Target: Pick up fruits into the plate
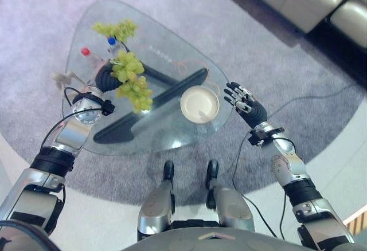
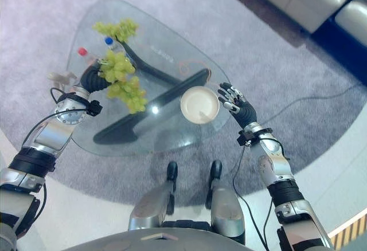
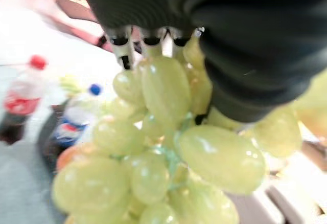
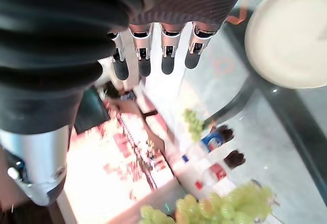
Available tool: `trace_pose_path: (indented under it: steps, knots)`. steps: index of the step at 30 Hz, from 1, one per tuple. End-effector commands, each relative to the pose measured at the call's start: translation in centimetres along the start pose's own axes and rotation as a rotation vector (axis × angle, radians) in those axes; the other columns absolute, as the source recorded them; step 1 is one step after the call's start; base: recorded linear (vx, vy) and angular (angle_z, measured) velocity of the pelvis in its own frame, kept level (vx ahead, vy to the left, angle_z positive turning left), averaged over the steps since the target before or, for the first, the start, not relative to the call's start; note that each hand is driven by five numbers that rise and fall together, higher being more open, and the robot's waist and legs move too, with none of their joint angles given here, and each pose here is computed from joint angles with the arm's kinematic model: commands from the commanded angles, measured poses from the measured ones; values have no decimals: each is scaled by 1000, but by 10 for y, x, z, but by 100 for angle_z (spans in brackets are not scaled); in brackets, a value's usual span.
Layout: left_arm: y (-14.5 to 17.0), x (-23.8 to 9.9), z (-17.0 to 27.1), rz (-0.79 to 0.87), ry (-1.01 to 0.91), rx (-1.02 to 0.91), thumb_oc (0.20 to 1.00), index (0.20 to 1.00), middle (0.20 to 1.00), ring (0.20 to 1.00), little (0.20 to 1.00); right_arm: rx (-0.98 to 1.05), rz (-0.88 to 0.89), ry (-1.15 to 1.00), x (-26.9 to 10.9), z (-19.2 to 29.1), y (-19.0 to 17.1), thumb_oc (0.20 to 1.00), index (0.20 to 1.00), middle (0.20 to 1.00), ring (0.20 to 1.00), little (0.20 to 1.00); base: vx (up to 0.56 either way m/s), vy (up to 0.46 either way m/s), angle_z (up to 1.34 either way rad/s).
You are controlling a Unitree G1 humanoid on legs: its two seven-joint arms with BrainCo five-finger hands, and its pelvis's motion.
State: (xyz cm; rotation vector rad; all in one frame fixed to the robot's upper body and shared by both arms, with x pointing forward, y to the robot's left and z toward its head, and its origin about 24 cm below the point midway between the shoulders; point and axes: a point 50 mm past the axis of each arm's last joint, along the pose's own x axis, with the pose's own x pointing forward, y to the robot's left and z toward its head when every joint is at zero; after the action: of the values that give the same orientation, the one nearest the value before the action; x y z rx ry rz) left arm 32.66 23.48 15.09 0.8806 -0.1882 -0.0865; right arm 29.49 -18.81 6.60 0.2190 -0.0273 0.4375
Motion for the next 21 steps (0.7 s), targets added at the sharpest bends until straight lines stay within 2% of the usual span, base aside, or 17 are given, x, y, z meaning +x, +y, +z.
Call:
trace_pose_path:
  steps: [1,10,21]
  knots:
    - [-12,-4,9,-107,-92,-45,200,200,200,200,200,-26,78,106,-13,-9,3,1000,1000,1000,1000,1000,74,-53,8]
    - [-29,6,47,-330,-254,-106,200,200,200,200,200,97,291,246,4,-9,28,1000,1000,1000,1000,1000,24,-18,0]
    - [-59,9,95,-506,-439,-184,200,200,200,200,200,161,456,361,15,-29,66,1000,1000,1000,1000,1000,0,0,0]
